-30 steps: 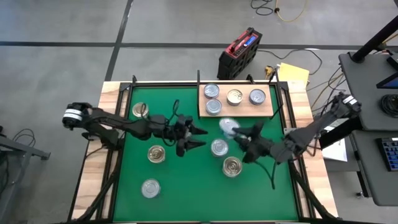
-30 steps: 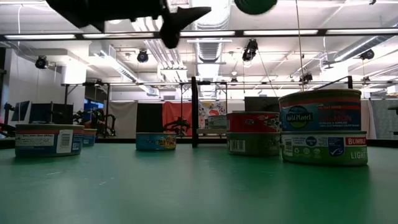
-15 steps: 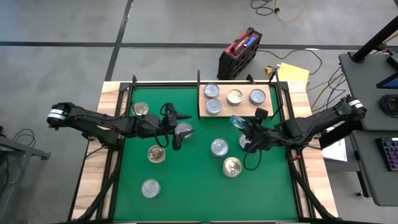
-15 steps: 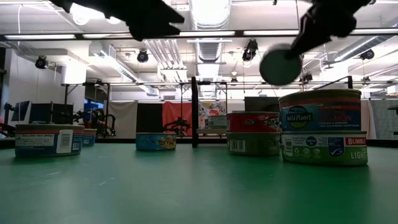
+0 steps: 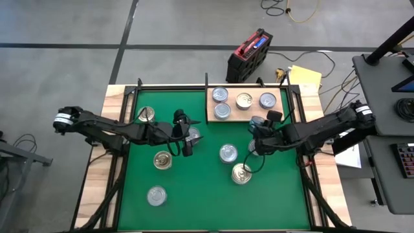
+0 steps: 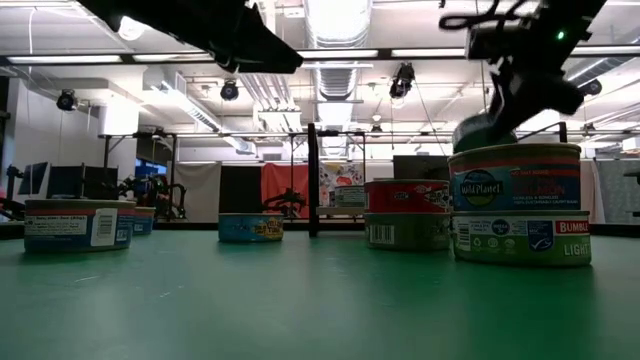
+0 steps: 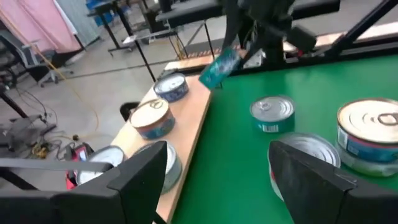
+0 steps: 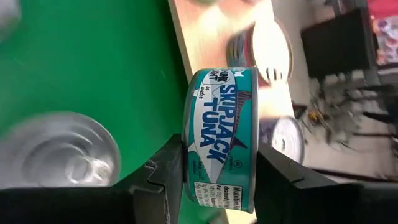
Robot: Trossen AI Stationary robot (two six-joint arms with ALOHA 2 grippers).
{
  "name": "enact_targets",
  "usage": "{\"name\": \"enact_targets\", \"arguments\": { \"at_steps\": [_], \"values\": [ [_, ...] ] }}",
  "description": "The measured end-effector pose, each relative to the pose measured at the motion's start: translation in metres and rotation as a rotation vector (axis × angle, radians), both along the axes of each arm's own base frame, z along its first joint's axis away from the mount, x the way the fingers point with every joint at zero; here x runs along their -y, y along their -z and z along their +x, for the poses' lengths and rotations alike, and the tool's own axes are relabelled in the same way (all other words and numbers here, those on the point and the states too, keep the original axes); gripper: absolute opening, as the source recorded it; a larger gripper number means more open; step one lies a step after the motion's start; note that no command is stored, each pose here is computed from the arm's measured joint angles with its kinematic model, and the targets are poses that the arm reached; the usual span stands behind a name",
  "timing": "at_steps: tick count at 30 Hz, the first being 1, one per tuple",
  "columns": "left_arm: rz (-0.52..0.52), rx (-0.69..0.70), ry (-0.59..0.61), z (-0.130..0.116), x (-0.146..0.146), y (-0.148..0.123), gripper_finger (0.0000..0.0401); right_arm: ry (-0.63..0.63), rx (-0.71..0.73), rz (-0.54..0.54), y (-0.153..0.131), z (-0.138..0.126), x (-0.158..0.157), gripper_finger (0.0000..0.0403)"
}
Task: Stack canned seafood by type on shelf
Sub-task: Put the green/blue tuna can on the shelf
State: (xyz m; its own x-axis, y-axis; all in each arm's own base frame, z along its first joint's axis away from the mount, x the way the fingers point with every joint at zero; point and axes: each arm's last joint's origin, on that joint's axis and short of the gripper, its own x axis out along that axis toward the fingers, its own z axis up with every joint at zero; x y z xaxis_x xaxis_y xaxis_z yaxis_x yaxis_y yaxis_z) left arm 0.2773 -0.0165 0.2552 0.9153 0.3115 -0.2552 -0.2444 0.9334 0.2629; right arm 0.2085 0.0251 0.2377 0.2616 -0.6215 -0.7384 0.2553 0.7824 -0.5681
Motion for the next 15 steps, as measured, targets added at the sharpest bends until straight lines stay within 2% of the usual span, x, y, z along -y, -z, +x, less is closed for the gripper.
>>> {"name": "enact_targets", "arguments": {
  "at_steps": [6,9,15],
  "values": [
    [0.098,-0.022,-0.112,-0.001,-0.004,-0.001,0.0266,0.062,-0.124,-0.023,0.014,0.005,0.012,0.0129],
    [0.107,-0.023,-0.181,-0.002,-0.005,0.000,0.0266,0.070,-0.161,-0.030,0.019,0.009,0.018,0.0129],
    [0.101,-0.052,-0.161,-0.004,0.001,0.017,0.0266,0.093,-0.230,-0.039,0.027,0.011,0.025,0.0129]
  ]
}}
